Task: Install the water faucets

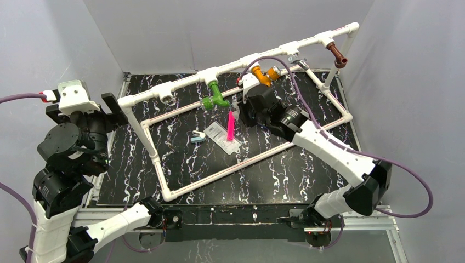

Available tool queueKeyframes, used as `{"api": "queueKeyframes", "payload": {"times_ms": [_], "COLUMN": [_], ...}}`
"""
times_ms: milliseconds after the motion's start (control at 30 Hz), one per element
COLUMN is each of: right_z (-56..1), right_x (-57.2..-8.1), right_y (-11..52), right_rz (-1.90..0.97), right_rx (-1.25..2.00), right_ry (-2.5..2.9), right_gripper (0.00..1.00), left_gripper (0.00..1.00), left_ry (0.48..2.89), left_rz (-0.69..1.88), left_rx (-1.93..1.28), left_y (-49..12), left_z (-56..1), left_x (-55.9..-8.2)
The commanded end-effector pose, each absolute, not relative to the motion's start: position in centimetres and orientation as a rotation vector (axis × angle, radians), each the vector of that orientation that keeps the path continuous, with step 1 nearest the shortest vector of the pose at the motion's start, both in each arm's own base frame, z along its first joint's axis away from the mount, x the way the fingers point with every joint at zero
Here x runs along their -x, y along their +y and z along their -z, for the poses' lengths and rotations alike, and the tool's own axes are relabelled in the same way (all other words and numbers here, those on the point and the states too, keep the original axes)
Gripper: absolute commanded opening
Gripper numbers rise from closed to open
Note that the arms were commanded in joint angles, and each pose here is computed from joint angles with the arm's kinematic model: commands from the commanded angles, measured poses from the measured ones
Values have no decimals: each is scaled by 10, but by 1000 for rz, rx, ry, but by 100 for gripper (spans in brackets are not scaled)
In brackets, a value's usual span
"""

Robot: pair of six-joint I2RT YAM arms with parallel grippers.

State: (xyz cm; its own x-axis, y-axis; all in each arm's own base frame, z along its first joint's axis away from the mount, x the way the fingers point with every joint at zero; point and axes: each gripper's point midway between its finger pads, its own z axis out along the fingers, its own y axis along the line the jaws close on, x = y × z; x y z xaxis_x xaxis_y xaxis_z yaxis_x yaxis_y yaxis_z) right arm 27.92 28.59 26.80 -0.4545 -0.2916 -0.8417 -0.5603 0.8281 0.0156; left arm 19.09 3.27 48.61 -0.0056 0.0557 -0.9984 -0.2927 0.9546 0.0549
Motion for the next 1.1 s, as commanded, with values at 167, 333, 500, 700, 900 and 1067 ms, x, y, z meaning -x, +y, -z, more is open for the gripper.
{"api": "queueKeyframes", "payload": {"times_ms": [167,333,500,700,900,1067], "right_z": [-291,-283,-277,-280,-283,-278], "right_x": [-327,-346,-362,-376,-379,-361], "right_y": [289,274,248,214,188,200], "right_rz": [-415,-375,-323,-286,-301,-429], "right_rx": [550,480,414,341,275,311], "right_ry": [2030,2062,2082,2085,2087,2108], "right_gripper": [1,1,1,1,1,1], "left_gripper": [78,78,79,79,79,79], "left_ry": [1545,1553,1565,1582,1624,1643], "left_rz": [-286,-272,-265,-239,-225,-231], "left_rx": [199,190,180,154,103,76], "left_y": [33,33,31,22,9,2], "left_z": [-496,-492,-489,-483,-470,-461], "left_x": [-191,-190,-189,-193,-201,-206]}}
